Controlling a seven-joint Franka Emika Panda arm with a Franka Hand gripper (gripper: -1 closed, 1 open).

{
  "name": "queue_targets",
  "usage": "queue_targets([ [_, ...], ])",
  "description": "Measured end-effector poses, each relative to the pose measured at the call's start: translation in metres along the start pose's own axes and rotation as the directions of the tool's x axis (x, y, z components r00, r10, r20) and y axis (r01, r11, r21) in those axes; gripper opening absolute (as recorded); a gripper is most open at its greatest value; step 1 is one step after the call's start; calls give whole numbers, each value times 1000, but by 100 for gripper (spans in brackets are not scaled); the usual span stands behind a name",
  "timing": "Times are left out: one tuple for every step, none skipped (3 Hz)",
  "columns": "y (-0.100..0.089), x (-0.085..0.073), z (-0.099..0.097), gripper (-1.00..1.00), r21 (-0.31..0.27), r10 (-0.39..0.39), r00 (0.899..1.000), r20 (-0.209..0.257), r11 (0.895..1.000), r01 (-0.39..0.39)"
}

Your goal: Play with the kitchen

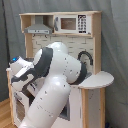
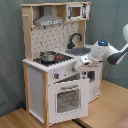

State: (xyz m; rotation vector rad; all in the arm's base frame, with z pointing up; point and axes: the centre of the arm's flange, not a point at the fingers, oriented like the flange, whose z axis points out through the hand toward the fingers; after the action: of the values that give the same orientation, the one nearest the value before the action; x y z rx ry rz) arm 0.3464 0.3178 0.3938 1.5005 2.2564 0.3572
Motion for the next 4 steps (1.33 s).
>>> queue_targets([
  [-5, 13, 10, -100, 8, -22, 999, -27, 1000, 22],
  [-11, 16, 28, -100, 47, -6, 1000, -24, 999, 7],
  [-18, 23, 40, -100, 79, 13, 1000, -22, 997, -12],
  [0, 25, 37, -100, 95, 95, 995, -36, 991, -92],
])
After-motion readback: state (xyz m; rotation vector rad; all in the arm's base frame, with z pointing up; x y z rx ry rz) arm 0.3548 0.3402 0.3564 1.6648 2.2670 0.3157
